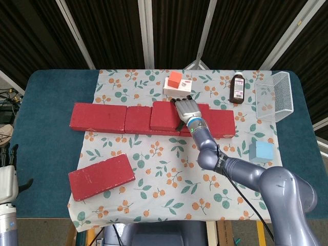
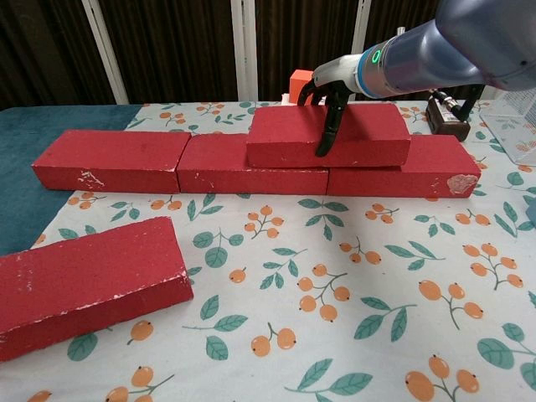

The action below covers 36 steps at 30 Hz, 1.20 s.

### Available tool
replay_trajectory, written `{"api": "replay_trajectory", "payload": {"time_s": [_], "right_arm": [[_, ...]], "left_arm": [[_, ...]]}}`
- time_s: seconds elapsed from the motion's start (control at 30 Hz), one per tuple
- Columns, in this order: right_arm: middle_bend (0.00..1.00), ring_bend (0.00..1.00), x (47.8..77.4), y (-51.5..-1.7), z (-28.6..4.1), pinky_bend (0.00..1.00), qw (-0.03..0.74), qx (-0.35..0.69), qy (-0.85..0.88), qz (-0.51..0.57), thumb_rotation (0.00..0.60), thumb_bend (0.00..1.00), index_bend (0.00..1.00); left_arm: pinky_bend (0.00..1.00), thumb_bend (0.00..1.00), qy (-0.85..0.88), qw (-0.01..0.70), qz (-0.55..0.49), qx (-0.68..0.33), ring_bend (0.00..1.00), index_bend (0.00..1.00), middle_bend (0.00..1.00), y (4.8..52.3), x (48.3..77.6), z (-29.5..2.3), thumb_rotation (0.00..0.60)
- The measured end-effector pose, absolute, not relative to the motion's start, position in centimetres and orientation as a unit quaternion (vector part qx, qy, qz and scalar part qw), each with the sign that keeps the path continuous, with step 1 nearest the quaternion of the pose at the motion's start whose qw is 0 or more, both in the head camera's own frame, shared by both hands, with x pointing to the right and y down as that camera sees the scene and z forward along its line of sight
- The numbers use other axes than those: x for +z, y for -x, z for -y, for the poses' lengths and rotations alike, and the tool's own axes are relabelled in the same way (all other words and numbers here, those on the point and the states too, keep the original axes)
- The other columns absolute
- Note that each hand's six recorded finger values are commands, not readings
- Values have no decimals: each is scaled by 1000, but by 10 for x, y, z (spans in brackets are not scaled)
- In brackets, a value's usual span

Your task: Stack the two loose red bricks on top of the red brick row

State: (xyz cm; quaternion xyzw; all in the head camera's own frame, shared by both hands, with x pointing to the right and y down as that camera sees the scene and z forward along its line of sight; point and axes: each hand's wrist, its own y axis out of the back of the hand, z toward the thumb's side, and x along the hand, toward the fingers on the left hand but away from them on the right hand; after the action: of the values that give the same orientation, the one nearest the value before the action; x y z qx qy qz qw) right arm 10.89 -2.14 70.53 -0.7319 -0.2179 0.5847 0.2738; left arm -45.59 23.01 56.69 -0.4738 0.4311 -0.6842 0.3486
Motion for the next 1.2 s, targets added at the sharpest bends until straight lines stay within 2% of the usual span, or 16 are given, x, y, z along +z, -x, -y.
{"api": "replay_trajectory", "payload": {"time_s": [0.63, 0.7, 0.93, 1.2], "right_arm": [[395, 322, 713, -110, 17, 0, 269, 580, 739, 213, 600, 117, 406], [380, 298, 713, -110, 17, 0, 269, 580, 739, 213, 600, 117, 389], [246, 117, 711, -110, 17, 0, 274, 580, 737, 212, 600, 117, 239], [167, 40, 709, -110, 16, 0, 271, 584, 736, 208, 600, 117, 165]], "left_arm": [[75, 3, 473, 349, -428, -686, 0, 56, 0, 455, 569, -230, 600], [76, 3, 472, 349, -428, -686, 0, 56, 0, 455, 569, -230, 600], [76, 3, 472, 349, -428, -687, 0, 56, 0, 455, 569, -230, 600], [75, 3, 472, 349, -428, -687, 0, 56, 0, 455, 569, -230, 600]]}}
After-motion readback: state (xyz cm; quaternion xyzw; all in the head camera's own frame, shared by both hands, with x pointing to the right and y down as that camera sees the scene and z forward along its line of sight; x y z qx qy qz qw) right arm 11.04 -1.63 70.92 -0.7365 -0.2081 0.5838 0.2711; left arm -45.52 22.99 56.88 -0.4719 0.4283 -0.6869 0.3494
